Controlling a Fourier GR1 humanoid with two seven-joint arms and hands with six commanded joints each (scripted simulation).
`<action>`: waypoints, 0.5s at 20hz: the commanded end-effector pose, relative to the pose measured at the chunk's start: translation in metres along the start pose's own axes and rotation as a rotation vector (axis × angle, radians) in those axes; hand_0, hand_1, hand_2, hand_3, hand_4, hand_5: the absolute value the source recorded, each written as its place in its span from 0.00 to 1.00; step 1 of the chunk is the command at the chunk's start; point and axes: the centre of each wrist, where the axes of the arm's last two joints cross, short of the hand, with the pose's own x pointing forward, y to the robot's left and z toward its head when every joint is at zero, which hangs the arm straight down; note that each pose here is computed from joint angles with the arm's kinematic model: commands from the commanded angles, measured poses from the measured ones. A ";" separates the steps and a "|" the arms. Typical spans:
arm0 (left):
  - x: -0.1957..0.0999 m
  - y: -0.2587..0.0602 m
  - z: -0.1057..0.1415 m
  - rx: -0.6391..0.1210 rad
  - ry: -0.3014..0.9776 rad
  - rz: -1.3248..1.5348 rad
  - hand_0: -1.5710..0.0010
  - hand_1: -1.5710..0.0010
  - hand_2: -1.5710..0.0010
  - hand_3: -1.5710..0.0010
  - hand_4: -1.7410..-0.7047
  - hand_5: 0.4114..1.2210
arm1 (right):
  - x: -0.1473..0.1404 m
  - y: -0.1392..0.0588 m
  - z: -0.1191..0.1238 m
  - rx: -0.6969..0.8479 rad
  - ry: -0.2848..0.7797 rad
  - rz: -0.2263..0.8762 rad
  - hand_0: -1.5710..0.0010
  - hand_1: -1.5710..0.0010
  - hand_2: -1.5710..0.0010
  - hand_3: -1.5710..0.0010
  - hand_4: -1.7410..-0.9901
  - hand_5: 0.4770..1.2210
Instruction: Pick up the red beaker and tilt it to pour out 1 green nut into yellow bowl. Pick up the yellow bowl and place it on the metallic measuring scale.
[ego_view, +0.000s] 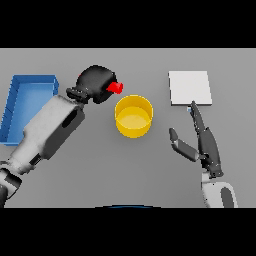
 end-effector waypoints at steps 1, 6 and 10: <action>0.000 0.002 -0.002 -0.023 -0.008 -0.061 0.00 0.00 0.00 0.05 0.04 0.98 | 0.000 0.000 -0.002 0.005 0.013 -0.010 1.00 1.00 1.00 1.00 0.73 0.27; 0.017 0.017 -0.017 -0.129 -0.061 -0.344 0.00 0.00 0.00 0.15 0.02 0.99 | 0.000 0.000 0.001 -0.007 0.029 -0.059 1.00 1.00 1.00 1.00 0.72 0.23; 0.033 0.018 -0.027 -0.187 -0.136 -0.506 0.00 0.00 0.00 0.09 0.02 1.00 | -0.003 0.004 0.003 -0.003 0.017 -0.055 1.00 1.00 1.00 1.00 0.69 0.19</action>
